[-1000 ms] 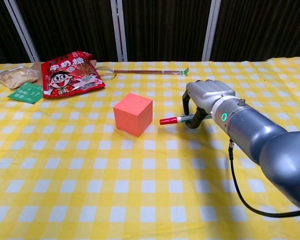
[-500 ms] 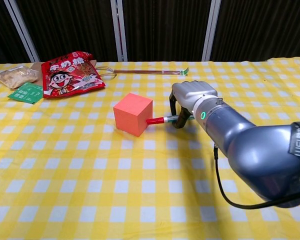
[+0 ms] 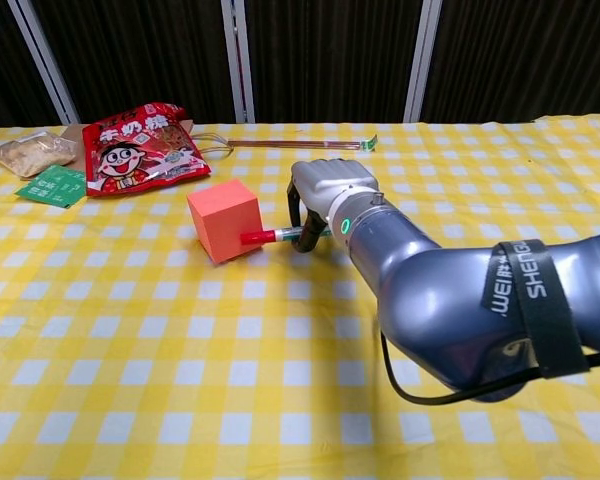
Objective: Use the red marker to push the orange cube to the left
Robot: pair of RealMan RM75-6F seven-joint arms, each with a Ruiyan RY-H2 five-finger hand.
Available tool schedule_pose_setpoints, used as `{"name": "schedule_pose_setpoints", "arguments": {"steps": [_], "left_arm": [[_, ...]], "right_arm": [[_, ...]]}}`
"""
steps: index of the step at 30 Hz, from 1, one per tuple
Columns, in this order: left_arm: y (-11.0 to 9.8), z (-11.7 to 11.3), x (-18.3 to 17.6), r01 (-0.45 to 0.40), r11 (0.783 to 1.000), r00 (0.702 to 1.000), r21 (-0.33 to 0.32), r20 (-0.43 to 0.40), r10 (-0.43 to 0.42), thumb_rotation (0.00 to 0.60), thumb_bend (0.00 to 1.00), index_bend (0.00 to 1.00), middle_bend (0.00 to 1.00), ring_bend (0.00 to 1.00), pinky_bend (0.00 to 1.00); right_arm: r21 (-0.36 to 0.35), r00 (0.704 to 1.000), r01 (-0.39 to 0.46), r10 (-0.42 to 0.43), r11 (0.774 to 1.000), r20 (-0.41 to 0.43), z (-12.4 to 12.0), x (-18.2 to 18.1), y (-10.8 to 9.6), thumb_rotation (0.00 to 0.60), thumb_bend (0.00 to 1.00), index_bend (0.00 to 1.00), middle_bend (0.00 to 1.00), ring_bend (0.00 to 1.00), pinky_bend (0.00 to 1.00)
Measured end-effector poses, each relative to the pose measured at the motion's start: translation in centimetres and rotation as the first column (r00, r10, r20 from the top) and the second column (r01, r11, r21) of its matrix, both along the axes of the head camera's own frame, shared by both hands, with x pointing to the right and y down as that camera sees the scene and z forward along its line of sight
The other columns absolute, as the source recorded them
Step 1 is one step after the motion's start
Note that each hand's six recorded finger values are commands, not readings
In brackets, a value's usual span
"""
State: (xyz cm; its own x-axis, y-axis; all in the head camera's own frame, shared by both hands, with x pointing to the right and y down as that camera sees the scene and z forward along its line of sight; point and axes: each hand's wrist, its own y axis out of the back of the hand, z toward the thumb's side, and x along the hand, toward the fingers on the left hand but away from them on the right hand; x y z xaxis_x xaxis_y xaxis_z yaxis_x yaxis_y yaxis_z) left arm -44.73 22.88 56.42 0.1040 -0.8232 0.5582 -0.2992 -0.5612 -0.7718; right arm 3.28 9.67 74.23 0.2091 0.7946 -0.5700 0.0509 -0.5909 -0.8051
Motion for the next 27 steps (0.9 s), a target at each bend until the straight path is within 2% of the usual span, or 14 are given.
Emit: {"name": "schedule_pose_setpoints", "arguments": {"steps": [7,17,27], "left_arm": [[0.1,-0.1,-0.1,0.005,1.0,1.0,-0.003,0.0,-0.005,0.6,0.01,0.0,0.0,0.0,0.0],[0.1,-0.1,-0.2,0.001,1.0,1.0,-0.005,0.001,-0.001,0.6,0.01,0.0,0.0,0.0,0.0],[0.2,-0.2,-0.3,-0.002,1.0,1.0,-0.002,0.009,0.002,0.6,0.01,0.0,0.0,0.0,0.0]], "right_arm": [[0.002,1.0,0.005,-0.005,1.0,0.016,0.2,-1.3,-0.5,0.6,0.49,0.66,0.24,0.03,0.0],[-0.022,1.0,0.021,-0.02,1.0,0.006,0.9,-1.3,0.8,0.6,0.49,0.66,0.24,0.03,0.0],[0.023,1.0,-0.005,0.005,1.0,-0.028,-0.3,1.7,0.0,0.6,0.49,0.66,0.24,0.03,0.0]]}}
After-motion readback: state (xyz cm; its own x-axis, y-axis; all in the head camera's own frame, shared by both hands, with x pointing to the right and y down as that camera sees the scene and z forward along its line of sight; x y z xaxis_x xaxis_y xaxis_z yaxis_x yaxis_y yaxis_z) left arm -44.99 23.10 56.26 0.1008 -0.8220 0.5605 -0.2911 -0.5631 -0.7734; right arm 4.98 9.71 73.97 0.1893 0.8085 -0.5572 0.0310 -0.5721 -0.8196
